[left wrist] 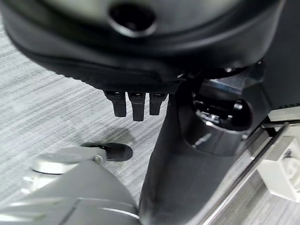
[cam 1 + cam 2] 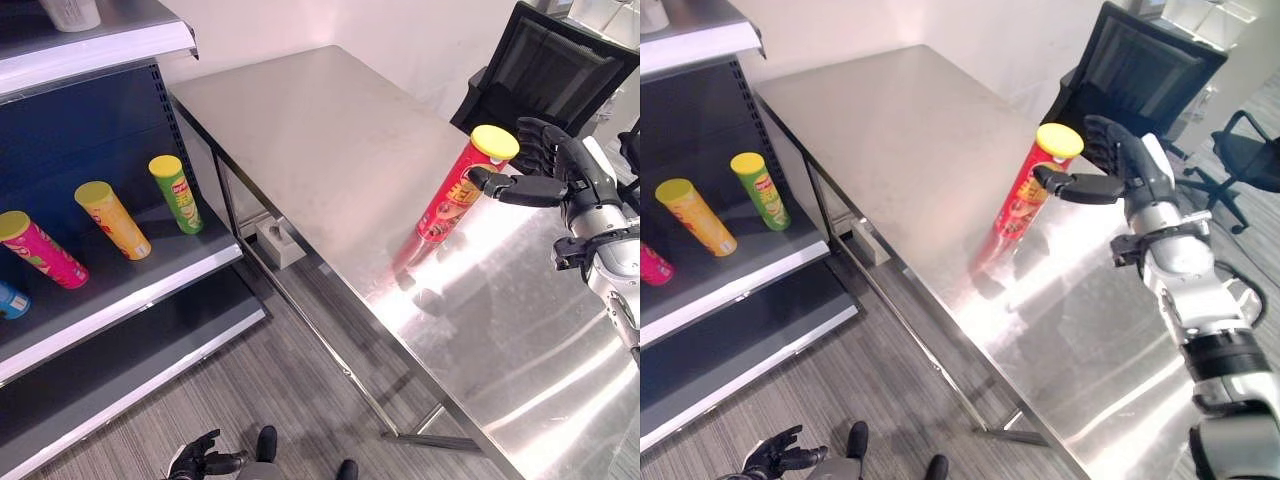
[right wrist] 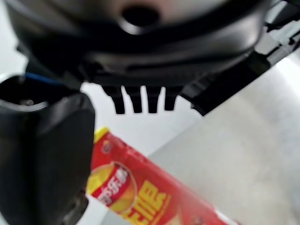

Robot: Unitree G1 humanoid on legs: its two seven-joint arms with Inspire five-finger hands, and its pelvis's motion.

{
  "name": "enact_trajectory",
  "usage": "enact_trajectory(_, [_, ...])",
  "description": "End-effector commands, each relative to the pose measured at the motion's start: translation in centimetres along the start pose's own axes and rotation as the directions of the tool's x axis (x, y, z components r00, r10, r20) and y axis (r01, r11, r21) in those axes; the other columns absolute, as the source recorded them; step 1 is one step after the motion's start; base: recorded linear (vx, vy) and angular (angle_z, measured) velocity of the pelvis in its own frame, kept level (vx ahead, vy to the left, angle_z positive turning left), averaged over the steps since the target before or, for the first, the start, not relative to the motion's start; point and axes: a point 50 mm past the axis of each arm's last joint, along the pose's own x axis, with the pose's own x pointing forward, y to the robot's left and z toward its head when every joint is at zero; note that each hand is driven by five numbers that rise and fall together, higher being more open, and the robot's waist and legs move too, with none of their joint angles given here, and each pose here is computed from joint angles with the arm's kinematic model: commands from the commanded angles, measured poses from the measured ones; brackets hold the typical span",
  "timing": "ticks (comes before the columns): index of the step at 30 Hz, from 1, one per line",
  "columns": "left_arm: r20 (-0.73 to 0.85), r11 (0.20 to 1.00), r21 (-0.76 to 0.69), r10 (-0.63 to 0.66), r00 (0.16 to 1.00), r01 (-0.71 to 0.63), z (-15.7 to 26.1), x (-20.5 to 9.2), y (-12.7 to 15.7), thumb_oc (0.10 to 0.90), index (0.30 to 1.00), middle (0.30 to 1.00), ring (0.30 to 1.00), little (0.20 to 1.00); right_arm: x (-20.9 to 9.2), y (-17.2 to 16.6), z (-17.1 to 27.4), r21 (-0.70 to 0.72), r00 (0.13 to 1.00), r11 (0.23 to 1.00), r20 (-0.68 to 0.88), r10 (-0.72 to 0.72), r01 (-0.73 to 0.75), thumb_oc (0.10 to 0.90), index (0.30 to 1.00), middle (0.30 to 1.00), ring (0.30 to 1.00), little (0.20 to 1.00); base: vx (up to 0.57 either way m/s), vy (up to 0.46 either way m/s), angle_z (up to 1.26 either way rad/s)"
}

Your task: Put the goods on the table back onto the shelves and tidy them up.

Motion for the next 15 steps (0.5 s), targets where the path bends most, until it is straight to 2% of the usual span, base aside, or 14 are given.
enact_trajectory(1, [-0.011,0.997,0.072,-0.004,1.0,0.005,-0.2,0.0,0.4,0.8,0.9,0.9,0.9,0.9,1.3,-3.4,6.3,0.003,0.975,0.996,0.205,-0.089,0.09,0.8,0.9,0.9,0.9,0.9,0.0,0.0,0.0])
enact_trajectory(11, [-0.003,0.997,0.079,-0.001,1.0,0.001,0.0,0.0,0.7,0.8,0.9,0.9,0.9,0.9,2.4,-3.6,7.3,-0.034,0.981,0.997,0.186,-0.06,0.068,0.8,0.9,0.9,0.9,0.9,0.0,-0.004,0.04])
enact_trajectory(15, [-0.001,0.996,0.084,0.001,1.0,0.0,0.1,0.1,0.8,0.8,0.9,0.9,0.9,0.9,2.9,-4.2,7.2,-0.121,0.991,0.991,0.125,-0.041,0.056,0.8,0.9,0.9,0.9,0.9,0.0,-0.003,0.06])
